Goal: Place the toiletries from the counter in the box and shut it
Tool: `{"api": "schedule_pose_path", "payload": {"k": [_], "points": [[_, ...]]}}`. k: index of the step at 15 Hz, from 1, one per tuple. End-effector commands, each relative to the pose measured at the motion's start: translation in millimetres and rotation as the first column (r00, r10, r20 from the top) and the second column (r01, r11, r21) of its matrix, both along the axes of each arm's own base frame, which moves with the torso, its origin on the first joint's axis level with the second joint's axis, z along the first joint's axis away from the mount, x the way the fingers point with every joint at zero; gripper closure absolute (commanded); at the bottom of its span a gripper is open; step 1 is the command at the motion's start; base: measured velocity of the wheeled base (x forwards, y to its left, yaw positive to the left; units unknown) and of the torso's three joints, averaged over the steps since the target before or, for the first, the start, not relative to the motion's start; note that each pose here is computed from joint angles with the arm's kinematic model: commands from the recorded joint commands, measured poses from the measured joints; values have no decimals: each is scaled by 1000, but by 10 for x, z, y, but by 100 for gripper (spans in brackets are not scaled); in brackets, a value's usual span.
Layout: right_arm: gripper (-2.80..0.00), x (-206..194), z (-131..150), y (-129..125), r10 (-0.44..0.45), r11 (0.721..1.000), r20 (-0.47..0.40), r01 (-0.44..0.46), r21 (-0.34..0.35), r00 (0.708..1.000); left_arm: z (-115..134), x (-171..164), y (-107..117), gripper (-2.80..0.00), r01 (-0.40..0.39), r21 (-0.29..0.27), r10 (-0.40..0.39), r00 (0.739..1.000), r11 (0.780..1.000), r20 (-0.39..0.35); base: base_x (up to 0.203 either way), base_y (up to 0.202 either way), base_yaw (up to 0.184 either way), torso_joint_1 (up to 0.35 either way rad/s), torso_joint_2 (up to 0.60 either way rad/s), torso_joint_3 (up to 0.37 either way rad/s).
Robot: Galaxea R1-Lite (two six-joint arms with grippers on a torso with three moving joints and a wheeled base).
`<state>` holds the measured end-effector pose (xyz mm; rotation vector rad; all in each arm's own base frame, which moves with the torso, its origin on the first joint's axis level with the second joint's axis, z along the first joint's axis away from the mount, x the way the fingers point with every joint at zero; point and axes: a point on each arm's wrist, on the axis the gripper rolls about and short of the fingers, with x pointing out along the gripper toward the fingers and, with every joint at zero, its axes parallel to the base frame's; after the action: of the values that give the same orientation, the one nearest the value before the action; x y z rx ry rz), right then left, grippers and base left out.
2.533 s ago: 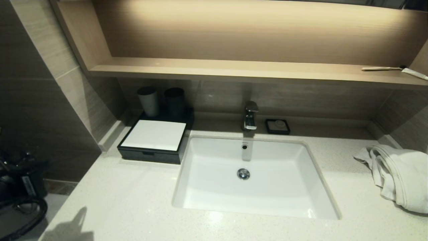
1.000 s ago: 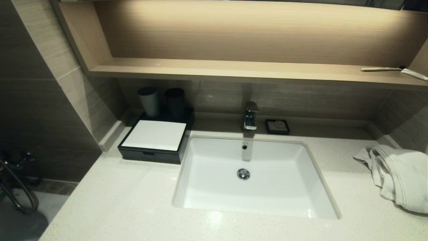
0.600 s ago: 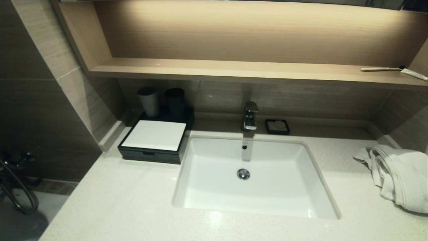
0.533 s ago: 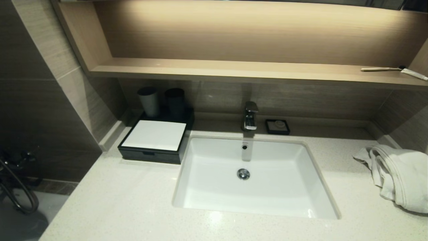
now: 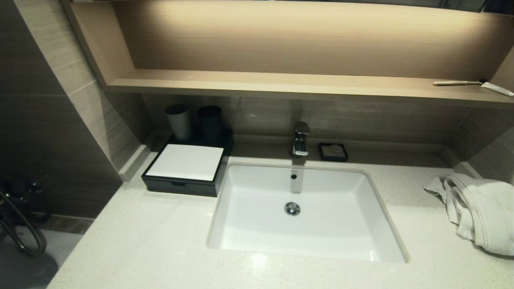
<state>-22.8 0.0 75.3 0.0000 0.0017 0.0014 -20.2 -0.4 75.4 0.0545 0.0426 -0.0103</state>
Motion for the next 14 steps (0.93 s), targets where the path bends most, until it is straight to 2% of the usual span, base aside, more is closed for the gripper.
{"api": "schedule_pose_path", "payload": {"k": [1, 14], "points": [[0, 0, 0, 0, 0, 1000, 0, 0, 0, 1000, 2, 0, 0, 0, 0, -3, 0, 1000, 1000, 1, 0, 0, 0, 0, 0, 0], [0, 0, 0, 0, 2, 1000, 0, -2, -2, 1000, 2, 0, 0, 0, 0, -4, 0, 1000, 1000, 1, 0, 0, 0, 0, 0, 0]]}}
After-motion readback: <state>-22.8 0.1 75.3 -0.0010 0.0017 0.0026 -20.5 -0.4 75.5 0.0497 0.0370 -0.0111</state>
